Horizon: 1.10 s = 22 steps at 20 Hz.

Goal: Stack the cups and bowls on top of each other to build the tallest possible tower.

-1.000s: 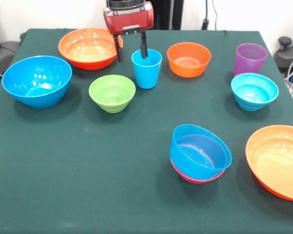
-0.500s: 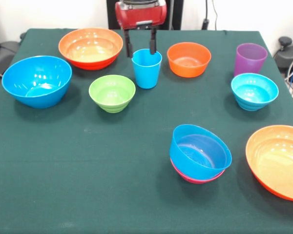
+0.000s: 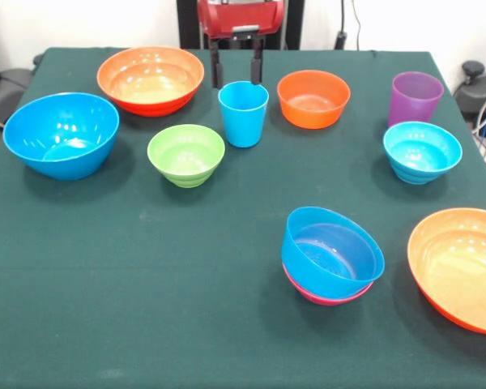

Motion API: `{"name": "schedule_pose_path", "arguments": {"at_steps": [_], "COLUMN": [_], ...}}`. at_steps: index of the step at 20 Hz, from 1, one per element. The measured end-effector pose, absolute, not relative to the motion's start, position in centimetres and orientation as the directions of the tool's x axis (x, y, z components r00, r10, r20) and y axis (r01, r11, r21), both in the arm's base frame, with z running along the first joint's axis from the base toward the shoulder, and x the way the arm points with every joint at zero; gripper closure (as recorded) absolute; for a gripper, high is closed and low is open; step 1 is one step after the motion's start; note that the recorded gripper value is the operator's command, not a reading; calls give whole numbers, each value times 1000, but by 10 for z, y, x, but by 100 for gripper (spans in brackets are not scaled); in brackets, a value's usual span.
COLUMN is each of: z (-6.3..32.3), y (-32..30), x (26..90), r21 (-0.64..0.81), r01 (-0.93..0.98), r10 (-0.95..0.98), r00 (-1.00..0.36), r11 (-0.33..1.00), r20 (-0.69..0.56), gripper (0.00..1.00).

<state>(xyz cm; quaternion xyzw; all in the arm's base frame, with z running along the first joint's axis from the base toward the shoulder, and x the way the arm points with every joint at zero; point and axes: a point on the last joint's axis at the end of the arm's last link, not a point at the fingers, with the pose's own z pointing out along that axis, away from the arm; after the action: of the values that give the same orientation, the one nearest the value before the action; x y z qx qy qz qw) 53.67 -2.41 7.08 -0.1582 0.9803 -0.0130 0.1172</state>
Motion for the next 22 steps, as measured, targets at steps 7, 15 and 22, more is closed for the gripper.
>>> {"name": "schedule_pose_path", "arguments": {"at_steps": [7,15,22], "z": [70,65,63], "y": [-42,-52,-54], "x": [533,535,535], "r21": [-73,-83,-84], "r01": [-277,-257,-254], "r10": [-286,-269,-267], "r00": [-934,-940,-942], "r11": [958,963,963], "r20": [-215,-210,-206], "gripper": [0,0,0]}}
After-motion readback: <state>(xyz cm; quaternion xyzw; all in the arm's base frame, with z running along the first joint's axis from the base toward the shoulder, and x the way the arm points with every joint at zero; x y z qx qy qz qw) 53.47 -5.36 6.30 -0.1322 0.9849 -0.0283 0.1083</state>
